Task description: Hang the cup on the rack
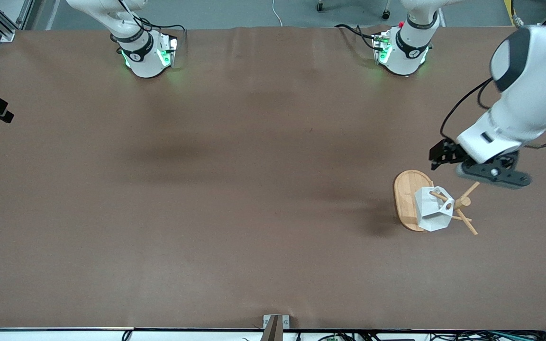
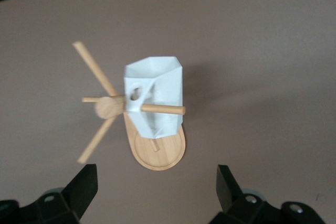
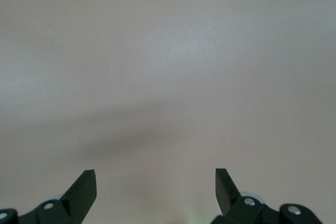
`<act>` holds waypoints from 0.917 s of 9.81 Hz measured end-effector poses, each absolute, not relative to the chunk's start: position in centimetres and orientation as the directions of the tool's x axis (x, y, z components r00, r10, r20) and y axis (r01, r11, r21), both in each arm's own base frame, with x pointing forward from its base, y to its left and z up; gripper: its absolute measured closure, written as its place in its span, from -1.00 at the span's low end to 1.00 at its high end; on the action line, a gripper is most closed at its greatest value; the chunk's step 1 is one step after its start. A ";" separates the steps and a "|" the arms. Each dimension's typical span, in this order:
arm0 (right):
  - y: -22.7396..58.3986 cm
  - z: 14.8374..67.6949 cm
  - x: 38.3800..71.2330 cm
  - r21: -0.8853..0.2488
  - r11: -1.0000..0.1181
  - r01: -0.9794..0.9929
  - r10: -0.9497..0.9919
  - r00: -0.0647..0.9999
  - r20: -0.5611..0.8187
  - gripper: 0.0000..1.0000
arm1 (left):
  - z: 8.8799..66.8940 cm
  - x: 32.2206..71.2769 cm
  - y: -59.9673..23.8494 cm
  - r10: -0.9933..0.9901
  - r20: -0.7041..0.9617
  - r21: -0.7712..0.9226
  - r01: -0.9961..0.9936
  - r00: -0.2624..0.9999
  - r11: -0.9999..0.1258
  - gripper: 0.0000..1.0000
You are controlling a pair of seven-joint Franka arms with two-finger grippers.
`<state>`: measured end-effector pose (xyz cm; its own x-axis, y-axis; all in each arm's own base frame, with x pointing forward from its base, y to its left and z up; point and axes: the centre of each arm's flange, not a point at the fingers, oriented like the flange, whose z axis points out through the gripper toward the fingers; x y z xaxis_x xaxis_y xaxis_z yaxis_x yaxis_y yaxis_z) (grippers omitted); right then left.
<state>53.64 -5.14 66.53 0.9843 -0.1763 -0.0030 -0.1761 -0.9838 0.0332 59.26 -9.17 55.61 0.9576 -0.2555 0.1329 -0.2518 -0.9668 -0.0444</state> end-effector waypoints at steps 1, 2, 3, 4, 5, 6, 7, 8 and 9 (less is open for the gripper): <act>-5.1 66.5 53.6 0.032 -0.984 -0.176 -0.176 0.984 -0.003 -1.00 | 58.5 58.5 -8.6 -0.243 0.145 -0.059 -0.237 0.959 -0.970 -1.00; -5.2 66.5 53.6 0.031 -0.984 -0.177 -0.177 0.984 -0.004 -1.00 | 60.5 57.4 -8.2 -0.233 0.130 -0.067 -0.226 0.964 -0.972 -1.00; -5.2 66.5 53.7 0.030 -0.984 -0.178 -0.178 0.984 -0.004 -1.00 | 62.1 56.0 -7.5 -0.213 0.110 -0.050 -0.209 0.971 -0.977 -1.00; -5.3 66.5 53.7 0.029 -0.983 -0.179 -0.179 0.984 -0.004 -1.00 | 63.2 54.8 -6.5 -0.188 0.091 -0.013 -0.187 0.978 -0.982 -1.00; -5.3 66.5 53.7 0.028 -0.983 -0.179 -0.179 0.984 -0.005 -1.00 | 64.0 53.7 -5.6 -0.168 0.065 0.014 -0.169 0.984 -0.985 -1.00; -5.3 66.5 53.7 0.028 -0.983 -0.180 -0.180 0.984 -0.005 -1.00 | 64.5 52.9 -5.2 -0.162 0.044 0.023 -0.163 0.986 -0.986 -1.00; -5.3 66.5 53.7 0.027 -0.983 -0.180 -0.180 0.984 -0.005 -1.00 | 64.9 52.4 -5.2 -0.163 0.034 0.023 -0.164 0.986 -0.986 -1.00; -5.3 66.5 53.7 0.027 -0.983 -0.180 -0.181 0.984 -0.005 -1.00 | 65.2 52.2 -5.6 -0.170 0.032 0.023 -0.171 0.985 -0.985 -1.00; -5.3 66.5 53.7 0.026 -0.983 -0.181 -0.181 0.984 -0.005 -1.00 | 65.6 52.2 -6.3 -0.177 0.037 0.022 -0.178 0.983 -0.984 -1.00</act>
